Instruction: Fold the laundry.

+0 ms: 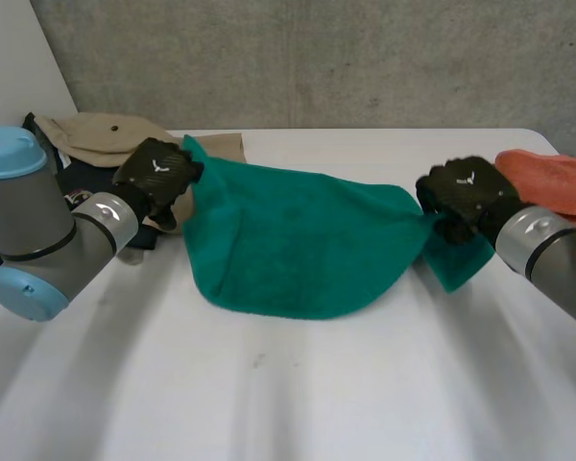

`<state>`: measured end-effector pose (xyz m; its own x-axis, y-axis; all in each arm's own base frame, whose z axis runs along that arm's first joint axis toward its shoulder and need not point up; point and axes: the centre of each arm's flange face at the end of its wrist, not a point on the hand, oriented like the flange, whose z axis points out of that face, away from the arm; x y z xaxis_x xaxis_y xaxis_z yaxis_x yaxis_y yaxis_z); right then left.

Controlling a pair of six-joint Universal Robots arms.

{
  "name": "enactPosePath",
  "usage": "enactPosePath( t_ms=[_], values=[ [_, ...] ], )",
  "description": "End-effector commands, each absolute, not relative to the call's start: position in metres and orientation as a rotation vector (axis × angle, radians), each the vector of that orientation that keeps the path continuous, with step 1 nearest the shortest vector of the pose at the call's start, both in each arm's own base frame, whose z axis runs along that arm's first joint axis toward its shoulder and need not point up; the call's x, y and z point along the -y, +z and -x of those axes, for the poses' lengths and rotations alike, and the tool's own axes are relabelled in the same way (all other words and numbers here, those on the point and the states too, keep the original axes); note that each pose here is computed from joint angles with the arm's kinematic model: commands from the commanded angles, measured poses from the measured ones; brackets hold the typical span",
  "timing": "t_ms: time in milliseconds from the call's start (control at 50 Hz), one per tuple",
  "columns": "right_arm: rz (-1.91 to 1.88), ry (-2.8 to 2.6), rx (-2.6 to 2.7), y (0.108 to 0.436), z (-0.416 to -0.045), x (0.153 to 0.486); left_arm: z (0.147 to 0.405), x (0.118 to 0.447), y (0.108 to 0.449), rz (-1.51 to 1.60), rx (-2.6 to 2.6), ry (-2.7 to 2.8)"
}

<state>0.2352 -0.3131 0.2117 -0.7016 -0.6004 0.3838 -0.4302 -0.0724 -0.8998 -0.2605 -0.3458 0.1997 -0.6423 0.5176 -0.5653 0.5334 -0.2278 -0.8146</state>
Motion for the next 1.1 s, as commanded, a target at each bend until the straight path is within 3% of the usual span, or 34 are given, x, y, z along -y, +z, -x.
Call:
enactPosePath(
  t_ms=[20,260,420,520,760,840,1100],
  values=[
    [1.108,-1.956,-1.925,0.262,-0.249,0.299,0.264,0.356,0.180,-1.488,-1.916,-1.981],
    [0.940,-2.095,-1.663,0.362,-0.279,0.272,0.278,0.358,0.157,-1.570,-1.964,-1.936],
    [0.847,-2.174,-1.517,0.415,-0.296,0.250,0.306,0.346,0.151,-1.614,-1.958,-1.940],
    [0.818,-2.201,-1.480,0.428,-0.304,0.245,0.328,0.332,0.153,-1.631,-1.953,-1.947],
    [0.755,-2.257,-1.499,0.439,-0.296,0.248,0.346,0.320,0.160,-1.528,-2.088,-1.919],
    [0.759,-2.245,-1.512,0.439,-0.294,0.246,0.357,0.303,0.163,-1.568,-2.141,-1.910],
    [0.730,-2.261,-1.508,0.446,-0.286,0.242,0.360,0.275,0.167,-1.596,-2.229,-1.816]
  ],
)
